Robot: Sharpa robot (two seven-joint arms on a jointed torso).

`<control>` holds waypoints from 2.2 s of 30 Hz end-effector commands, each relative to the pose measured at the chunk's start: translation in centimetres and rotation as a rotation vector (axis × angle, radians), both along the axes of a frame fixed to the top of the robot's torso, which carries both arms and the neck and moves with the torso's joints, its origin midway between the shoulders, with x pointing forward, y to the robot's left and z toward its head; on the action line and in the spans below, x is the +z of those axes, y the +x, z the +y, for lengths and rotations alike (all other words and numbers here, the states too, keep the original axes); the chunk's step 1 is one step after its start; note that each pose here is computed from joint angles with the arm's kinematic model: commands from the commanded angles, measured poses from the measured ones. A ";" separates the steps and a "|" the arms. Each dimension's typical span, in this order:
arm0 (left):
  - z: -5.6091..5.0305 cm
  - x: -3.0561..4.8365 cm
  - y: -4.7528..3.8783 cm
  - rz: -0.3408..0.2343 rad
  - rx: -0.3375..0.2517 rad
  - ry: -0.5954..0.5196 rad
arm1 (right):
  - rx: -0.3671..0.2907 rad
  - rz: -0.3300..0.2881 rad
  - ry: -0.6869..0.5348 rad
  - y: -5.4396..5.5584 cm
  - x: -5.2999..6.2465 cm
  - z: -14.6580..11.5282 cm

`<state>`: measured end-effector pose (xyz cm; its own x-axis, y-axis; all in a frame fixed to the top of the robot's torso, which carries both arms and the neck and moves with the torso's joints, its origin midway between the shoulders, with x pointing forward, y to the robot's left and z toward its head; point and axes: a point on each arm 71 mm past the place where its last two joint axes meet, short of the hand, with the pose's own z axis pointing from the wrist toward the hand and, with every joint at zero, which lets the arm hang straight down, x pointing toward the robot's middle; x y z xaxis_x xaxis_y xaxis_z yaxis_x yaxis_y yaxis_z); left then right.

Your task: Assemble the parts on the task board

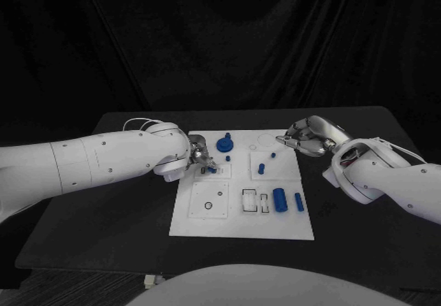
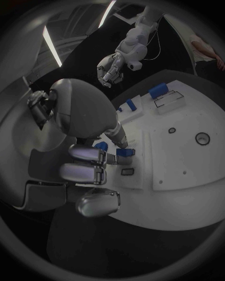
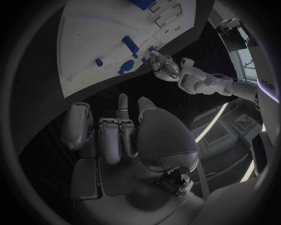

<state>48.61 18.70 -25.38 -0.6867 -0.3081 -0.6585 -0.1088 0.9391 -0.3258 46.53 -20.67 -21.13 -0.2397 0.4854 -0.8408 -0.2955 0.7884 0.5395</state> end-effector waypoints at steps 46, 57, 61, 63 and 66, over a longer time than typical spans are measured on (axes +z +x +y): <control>0.0 -0.51 -0.13 0.039 -0.028 0.016 | -0.007 0.012 -0.009 -0.1 -0.2 0.0; -0.2 -0.62 -0.11 0.032 -0.039 -0.001 | -0.006 0.013 -0.010 -0.1 -0.3 0.0; -0.2 -0.67 -0.11 0.030 -0.040 -0.004 | -0.006 0.014 -0.010 0.0 -0.3 0.1; -0.2 -0.68 -0.10 0.029 -0.041 -0.006 | -0.006 0.014 -0.010 0.0 -0.3 0.1; -0.2 -0.70 -0.10 0.028 -0.043 -0.009 | -0.006 0.014 -0.010 0.0 -0.3 0.0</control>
